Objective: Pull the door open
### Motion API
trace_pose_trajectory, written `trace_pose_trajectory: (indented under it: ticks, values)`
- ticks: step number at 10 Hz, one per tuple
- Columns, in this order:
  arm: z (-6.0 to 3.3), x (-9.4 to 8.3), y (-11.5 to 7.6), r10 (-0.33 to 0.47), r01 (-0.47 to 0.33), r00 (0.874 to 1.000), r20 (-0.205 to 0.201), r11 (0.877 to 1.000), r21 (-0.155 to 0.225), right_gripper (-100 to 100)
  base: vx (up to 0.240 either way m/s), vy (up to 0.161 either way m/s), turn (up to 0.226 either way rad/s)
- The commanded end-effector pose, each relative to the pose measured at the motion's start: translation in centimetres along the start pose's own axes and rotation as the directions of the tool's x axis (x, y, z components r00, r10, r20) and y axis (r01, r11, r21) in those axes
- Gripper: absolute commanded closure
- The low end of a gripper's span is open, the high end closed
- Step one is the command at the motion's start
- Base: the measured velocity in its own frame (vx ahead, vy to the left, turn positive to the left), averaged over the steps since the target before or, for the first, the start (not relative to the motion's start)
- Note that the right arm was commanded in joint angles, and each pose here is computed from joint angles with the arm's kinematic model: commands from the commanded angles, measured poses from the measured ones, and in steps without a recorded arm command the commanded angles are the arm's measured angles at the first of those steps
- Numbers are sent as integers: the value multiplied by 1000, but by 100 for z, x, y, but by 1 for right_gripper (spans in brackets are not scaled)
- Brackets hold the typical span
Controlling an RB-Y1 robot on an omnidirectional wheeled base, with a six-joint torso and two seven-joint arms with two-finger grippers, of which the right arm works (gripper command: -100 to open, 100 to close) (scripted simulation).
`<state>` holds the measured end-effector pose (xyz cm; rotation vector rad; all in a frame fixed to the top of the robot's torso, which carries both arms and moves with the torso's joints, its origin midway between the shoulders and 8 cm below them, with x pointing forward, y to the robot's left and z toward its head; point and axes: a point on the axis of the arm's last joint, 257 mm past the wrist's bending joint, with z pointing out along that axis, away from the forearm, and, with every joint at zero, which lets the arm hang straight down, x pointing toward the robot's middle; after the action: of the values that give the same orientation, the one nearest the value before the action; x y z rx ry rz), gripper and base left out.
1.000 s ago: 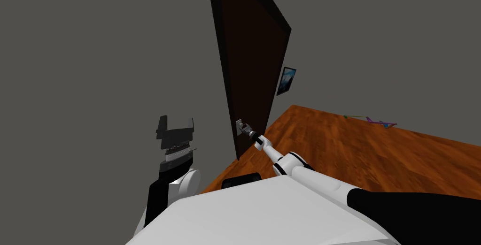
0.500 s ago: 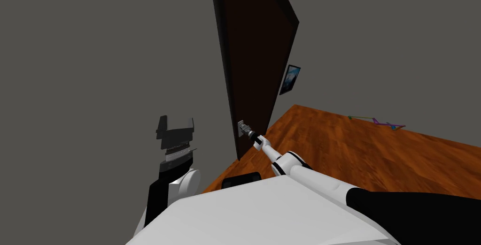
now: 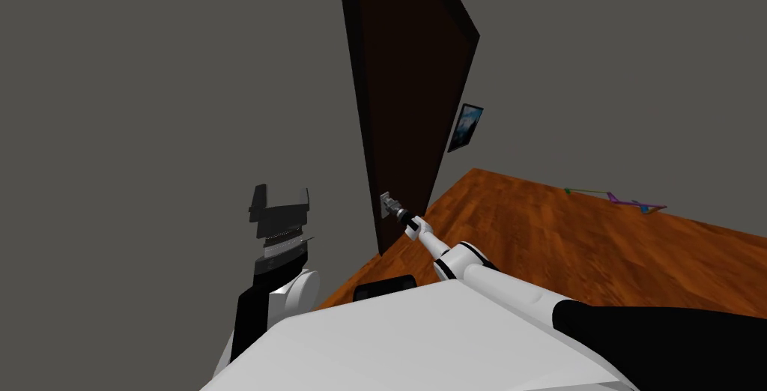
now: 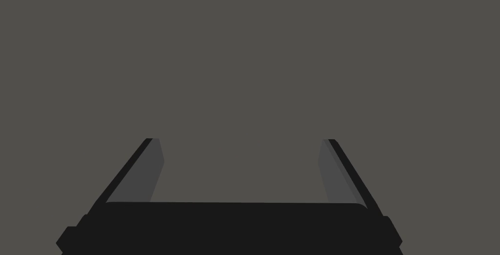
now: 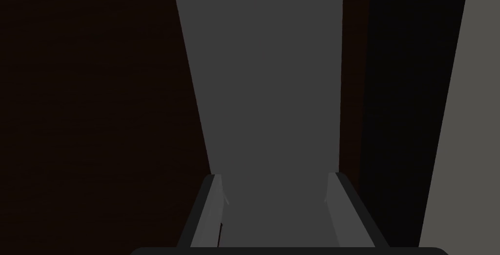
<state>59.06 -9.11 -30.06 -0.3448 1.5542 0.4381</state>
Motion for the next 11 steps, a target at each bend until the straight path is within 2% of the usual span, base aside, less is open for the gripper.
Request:
trace_pose_trajectory:
  ticks: [1, 3, 5, 6, 8, 9, 11]
  values:
    - [-14, 4, -31, 57, -57, 998, 3, 998, 10, 100, -58, -65, 114]
    - [-35, -5, -97, 124, -125, 992, 10, 992, 26, 100, -75, -60, 125]
    - [-59, -19, -175, 201, -202, 979, 22, 978, 43, 100, -59, -69, 150]
    - [-59, -19, -175, 209, -210, 978, 22, 977, 43, 100, -50, -55, 65]
    - [-87, -35, -261, 292, -294, 956, 39, 954, 60, 100, -57, -42, 124]
    - [-87, -35, -261, 301, -303, 953, 39, 951, 60, 100, -46, -33, 59]
    - [-119, -54, -359, 385, -389, 921, 62, 918, 76, 100, -50, -54, 135]
